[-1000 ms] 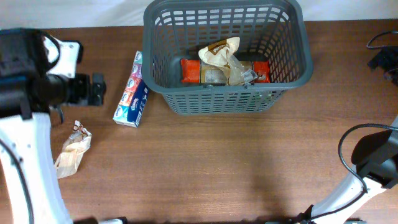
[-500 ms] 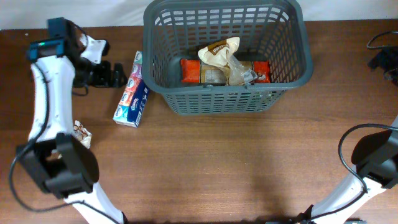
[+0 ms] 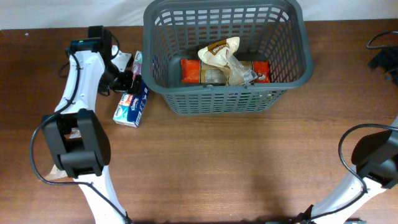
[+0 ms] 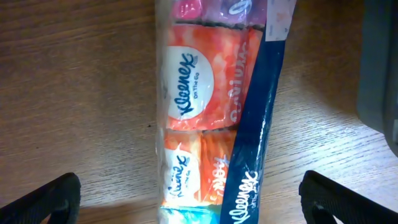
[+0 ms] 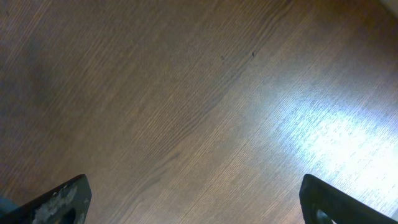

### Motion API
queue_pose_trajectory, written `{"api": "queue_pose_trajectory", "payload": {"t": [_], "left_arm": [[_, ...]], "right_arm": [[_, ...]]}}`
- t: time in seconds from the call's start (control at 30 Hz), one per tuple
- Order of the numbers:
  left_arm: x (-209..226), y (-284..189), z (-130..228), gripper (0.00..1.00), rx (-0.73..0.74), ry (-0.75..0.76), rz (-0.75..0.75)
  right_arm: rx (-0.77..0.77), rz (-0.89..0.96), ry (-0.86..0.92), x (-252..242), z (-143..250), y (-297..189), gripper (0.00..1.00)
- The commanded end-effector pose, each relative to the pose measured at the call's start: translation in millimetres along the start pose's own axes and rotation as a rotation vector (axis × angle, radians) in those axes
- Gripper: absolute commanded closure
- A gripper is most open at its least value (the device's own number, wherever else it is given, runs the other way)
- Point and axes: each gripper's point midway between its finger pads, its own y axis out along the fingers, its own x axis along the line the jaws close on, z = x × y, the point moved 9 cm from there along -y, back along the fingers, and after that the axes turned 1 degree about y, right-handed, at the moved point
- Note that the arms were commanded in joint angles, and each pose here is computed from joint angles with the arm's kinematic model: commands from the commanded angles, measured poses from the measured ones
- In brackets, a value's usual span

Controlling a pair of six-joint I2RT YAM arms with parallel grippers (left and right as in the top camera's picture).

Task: Pack container
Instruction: 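Close the left gripper around the Kleenex tissue pack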

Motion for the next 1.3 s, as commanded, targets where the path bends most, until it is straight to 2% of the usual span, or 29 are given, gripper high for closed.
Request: {"api": "queue_pose_trajectory", "payload": {"t": [0.0, 0.37, 0.9, 1.27], "left_arm": [[-1.1, 11.9, -2.3, 0.01, 0.025, -0.004, -0.019], [-2.3, 15.1, -8.6, 0.0, -0.011, 0.001, -0.001], [-29.3, 72.9, -11.1, 0.01, 0.115, 0.056, 0.036], [-32.9, 81.1, -10.7, 0.0, 0.136, 0.044, 0.031]], "right_arm": [[-0.013, 0.017, 0.018, -4.0, 0.0, -2.6, 0.01], [-0.013, 0.017, 0.018, -4.0, 0.0, -2.6, 0.01], [-0.013, 0.017, 0.018, -4.0, 0.0, -2.6, 0.01], [-0.013, 0.017, 0.018, -4.0, 0.0, -2.6, 0.01]]}}
